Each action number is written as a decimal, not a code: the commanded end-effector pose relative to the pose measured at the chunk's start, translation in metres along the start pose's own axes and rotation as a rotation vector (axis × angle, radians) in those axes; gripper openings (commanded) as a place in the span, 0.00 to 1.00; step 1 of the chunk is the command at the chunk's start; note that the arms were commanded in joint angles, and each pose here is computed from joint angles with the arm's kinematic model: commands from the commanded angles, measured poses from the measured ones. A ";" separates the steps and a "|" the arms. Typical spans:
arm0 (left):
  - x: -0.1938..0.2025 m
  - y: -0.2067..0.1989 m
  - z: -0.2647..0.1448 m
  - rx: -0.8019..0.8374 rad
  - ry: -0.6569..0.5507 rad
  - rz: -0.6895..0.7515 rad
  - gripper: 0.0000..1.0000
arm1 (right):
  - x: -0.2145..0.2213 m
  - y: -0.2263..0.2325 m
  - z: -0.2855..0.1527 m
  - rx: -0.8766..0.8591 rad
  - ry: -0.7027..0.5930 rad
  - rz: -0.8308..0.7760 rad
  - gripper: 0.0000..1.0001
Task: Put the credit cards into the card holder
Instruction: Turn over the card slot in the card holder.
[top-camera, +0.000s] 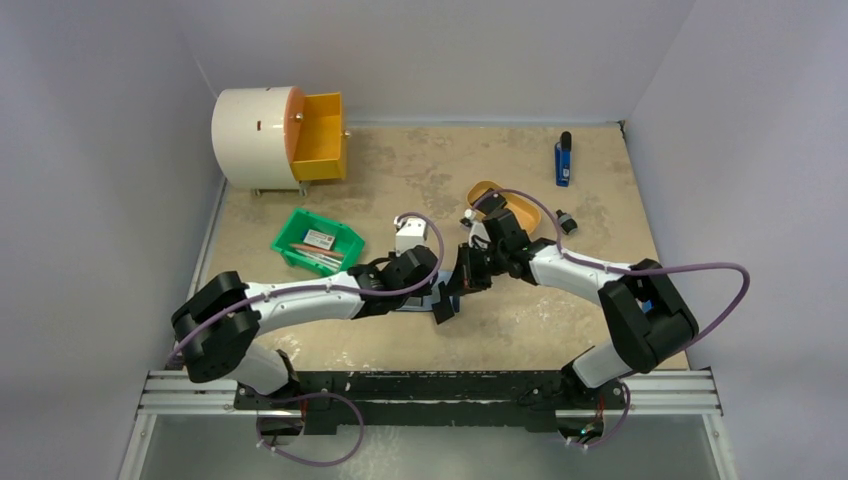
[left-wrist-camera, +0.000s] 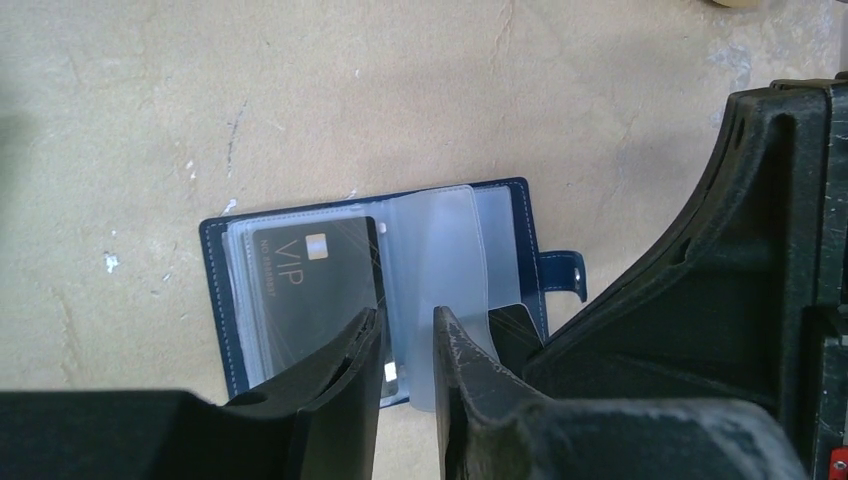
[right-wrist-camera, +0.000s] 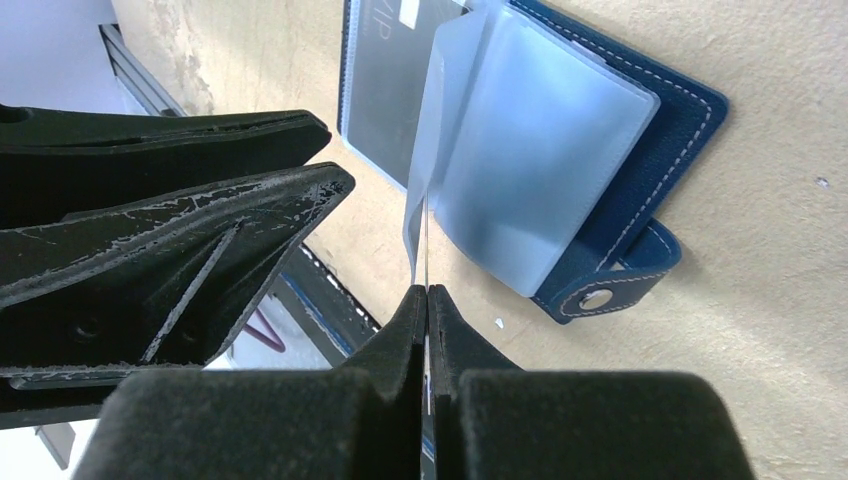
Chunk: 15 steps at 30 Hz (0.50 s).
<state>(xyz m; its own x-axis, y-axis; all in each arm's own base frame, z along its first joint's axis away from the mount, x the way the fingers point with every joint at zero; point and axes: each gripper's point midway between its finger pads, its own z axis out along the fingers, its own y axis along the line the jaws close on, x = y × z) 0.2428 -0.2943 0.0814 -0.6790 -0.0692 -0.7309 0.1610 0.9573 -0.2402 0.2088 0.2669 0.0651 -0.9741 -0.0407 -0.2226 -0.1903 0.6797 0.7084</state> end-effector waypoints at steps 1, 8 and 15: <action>-0.014 0.006 -0.012 -0.012 -0.051 -0.034 0.25 | -0.016 0.028 -0.004 -0.062 -0.038 -0.051 0.00; -0.027 0.007 -0.025 -0.005 -0.087 -0.052 0.25 | -0.021 0.030 0.006 -0.057 -0.024 -0.052 0.00; -0.027 0.009 -0.023 -0.007 -0.092 -0.040 0.23 | -0.028 0.025 0.020 -0.029 -0.014 -0.028 0.00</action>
<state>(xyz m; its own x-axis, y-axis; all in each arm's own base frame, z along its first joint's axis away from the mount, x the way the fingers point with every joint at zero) 0.2425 -0.2801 0.1092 -0.6389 -0.1156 -0.7605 0.1397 0.9548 -0.2625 0.2186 0.2881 0.0657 -0.9735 -0.0632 -0.2196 -0.2044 0.6704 0.7132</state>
